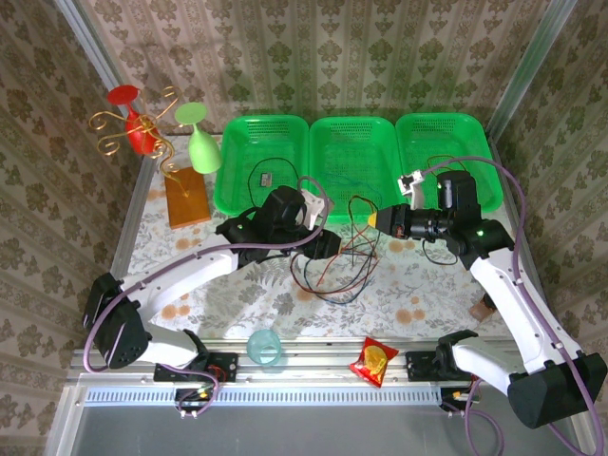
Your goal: Untangle the cables
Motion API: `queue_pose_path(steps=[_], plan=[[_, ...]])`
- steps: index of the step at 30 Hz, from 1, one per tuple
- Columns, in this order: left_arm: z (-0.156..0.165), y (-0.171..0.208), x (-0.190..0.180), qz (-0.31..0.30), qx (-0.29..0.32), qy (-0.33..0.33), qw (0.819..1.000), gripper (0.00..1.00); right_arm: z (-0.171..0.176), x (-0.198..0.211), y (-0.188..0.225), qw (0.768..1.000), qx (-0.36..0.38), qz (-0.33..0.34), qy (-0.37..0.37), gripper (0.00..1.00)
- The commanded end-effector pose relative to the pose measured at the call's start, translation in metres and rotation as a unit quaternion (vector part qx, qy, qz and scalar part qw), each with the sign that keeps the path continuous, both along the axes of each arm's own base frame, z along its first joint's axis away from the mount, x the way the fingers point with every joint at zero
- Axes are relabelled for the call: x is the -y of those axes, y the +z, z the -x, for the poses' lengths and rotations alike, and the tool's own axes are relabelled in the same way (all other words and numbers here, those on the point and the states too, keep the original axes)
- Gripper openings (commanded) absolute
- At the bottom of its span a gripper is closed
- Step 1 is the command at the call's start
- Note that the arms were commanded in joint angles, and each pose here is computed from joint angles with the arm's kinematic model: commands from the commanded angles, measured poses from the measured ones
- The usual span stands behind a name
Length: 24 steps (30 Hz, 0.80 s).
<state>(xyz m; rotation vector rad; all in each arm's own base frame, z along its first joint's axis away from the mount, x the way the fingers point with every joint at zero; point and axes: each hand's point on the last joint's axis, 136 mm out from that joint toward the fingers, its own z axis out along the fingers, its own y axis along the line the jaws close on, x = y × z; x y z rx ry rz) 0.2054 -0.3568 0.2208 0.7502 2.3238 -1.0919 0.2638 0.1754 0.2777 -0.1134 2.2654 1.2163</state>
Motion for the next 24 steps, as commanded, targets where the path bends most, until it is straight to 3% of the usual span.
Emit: queue_pose_path(steps=[1, 5, 12, 21, 24], plan=[[-0.001, 0.015, 0.004, 0.009, 0.018, -0.007, 1.0, 0.39, 0.006, -0.005, 0.0, 1.0, -0.014, -0.017, 0.02, 0.0], [0.006, 0.025, 0.014, 0.044, 0.015, -0.031, 0.998, 0.48, 0.007, -0.006, -0.002, 0.999, -0.023, -0.021, 0.025, 0.0], [0.01, 0.049, 0.015, 0.133, 0.0, -0.037, 0.99, 0.52, 0.004, -0.005, -0.006, 0.999, -0.027, -0.022, 0.02, 0.0], [0.012, 0.051, 0.029, 0.124, -0.005, -0.055, 0.991, 0.53, 0.002, -0.009, -0.003, 0.998, -0.032, -0.04, 0.024, 0.0], [0.012, 0.049, 0.04, 0.113, -0.007, -0.064, 0.991, 0.47, 0.002, -0.009, -0.003, 0.998, -0.031, -0.043, 0.022, 0.0]])
